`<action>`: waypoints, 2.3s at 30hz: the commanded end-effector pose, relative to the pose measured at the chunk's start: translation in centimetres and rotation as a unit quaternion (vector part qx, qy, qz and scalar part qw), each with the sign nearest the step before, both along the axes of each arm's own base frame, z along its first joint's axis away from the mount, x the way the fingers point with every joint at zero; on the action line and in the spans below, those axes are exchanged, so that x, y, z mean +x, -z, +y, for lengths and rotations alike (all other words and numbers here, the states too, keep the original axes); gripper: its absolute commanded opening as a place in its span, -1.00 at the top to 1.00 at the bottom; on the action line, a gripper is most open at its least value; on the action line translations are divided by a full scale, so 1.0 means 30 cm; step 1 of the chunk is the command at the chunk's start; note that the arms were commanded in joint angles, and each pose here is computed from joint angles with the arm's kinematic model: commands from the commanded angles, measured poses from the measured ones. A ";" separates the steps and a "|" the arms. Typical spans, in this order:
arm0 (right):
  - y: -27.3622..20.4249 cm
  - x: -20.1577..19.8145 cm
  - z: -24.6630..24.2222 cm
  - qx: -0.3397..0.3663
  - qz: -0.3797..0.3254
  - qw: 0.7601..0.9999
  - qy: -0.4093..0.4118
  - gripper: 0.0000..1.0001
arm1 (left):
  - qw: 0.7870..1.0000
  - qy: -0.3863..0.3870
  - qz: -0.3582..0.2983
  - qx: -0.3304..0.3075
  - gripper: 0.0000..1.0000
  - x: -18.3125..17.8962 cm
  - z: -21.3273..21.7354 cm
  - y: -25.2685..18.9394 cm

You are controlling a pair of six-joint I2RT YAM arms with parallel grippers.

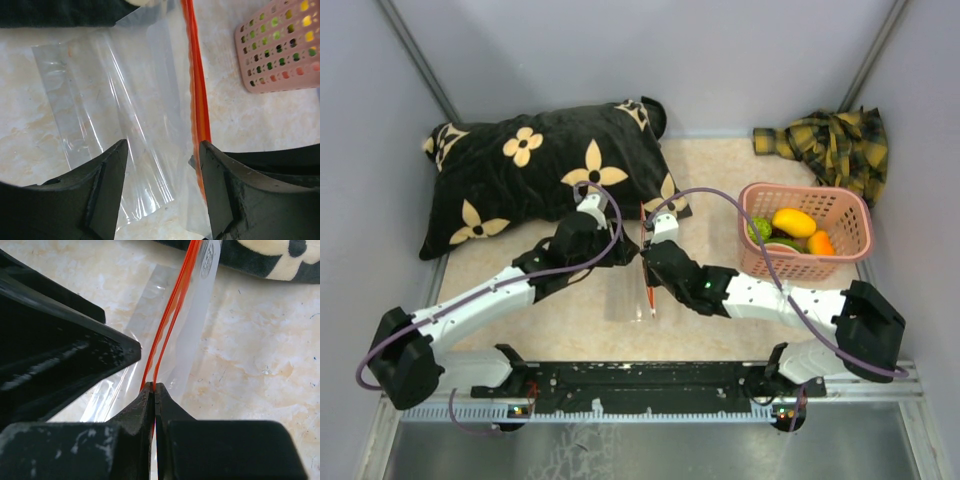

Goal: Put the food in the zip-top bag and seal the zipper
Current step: Open the zipper of the food storage bag at the center of the board.

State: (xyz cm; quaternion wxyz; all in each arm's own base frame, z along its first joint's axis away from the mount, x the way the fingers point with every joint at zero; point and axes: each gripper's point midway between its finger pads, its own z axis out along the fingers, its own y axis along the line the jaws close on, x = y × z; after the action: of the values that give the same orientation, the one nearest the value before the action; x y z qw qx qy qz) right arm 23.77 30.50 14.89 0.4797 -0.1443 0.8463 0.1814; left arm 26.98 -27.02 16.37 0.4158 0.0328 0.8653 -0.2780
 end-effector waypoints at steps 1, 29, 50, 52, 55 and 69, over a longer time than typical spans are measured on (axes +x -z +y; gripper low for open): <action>-0.073 0.027 0.026 0.015 -0.029 0.999 0.012 1.00 | 0.998 0.006 -0.015 -0.056 -0.32 -0.002 -0.008 -0.082; -0.089 0.030 0.009 0.016 -0.037 0.999 0.025 1.00 | 1.000 0.009 0.011 0.010 -0.05 0.020 0.006 0.039; -0.084 0.039 0.013 0.014 -0.038 0.999 0.032 1.00 | 0.993 0.091 0.057 -0.040 0.44 -0.019 -0.135 0.085; -0.088 0.044 -0.009 0.006 -0.039 0.998 0.046 1.00 | 0.996 0.080 0.043 -0.023 0.68 -0.003 -0.113 0.061; -0.107 0.055 -0.054 -0.008 -0.048 0.996 0.072 1.00 | 0.998 0.058 0.009 0.005 0.94 0.028 -0.065 -0.015; -0.435 0.104 -0.107 0.047 -0.101 0.988 0.111 1.00 | 0.983 0.010 -0.118 0.140 1.00 0.125 0.102 -0.403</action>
State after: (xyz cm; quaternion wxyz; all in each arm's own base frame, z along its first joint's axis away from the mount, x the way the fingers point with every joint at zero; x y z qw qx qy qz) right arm 26.09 27.83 21.52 0.5448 -0.0804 0.8258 0.1216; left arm 29.66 -26.64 25.50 0.4681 0.1169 0.8457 -0.2280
